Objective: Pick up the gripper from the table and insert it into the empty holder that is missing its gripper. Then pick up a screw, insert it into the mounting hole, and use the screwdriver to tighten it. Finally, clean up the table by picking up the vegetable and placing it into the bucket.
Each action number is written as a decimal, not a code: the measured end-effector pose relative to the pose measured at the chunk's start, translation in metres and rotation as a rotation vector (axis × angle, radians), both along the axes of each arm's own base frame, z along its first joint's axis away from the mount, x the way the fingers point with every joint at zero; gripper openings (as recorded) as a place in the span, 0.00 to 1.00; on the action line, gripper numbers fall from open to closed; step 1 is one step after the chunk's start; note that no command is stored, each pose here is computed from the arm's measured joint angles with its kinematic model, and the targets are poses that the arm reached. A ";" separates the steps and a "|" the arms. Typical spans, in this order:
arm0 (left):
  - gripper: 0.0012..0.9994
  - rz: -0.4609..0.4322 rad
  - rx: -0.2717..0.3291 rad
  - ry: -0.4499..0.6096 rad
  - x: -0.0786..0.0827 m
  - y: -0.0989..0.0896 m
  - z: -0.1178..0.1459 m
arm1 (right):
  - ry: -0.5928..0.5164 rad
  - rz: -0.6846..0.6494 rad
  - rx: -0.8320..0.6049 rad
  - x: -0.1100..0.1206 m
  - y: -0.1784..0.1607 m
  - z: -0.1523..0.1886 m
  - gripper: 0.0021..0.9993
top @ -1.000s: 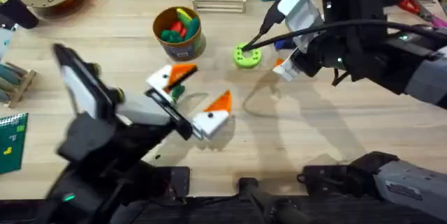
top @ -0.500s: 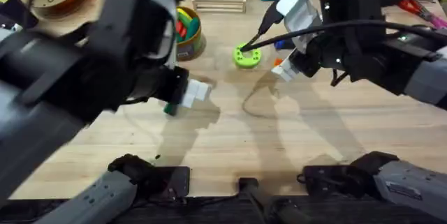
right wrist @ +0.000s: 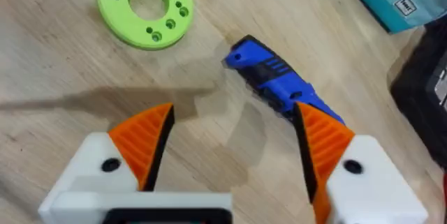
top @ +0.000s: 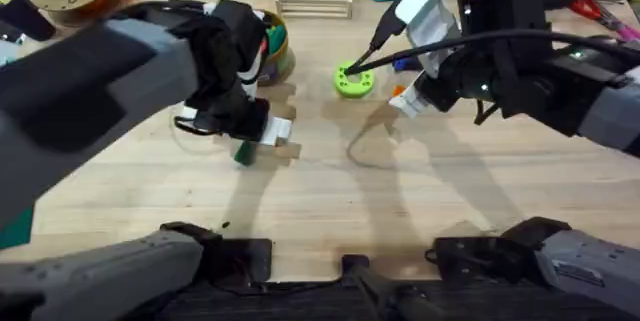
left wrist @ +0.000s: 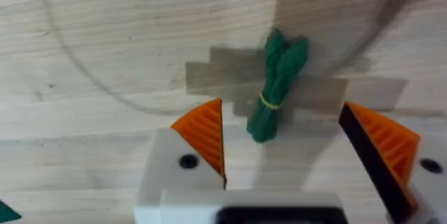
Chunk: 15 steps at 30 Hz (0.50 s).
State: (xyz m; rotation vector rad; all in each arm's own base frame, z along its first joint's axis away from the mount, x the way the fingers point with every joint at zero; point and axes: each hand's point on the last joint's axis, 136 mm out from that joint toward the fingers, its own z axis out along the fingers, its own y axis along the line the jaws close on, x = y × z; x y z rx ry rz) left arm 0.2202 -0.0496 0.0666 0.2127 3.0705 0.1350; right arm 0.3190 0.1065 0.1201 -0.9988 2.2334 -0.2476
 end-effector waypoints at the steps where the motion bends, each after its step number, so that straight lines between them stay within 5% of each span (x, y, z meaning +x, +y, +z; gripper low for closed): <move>1: 0.99 0.002 0.003 0.012 0.001 0.000 -0.005 | 0.000 0.000 0.000 0.000 0.000 0.000 0.99; 9: 0.99 0.002 0.016 0.072 0.003 -0.002 -0.024 | 0.000 0.000 0.000 0.000 0.000 0.000 0.99; 15: 0.66 0.009 0.022 0.103 0.001 -0.002 -0.031 | 0.000 0.000 0.000 0.000 0.000 0.000 0.99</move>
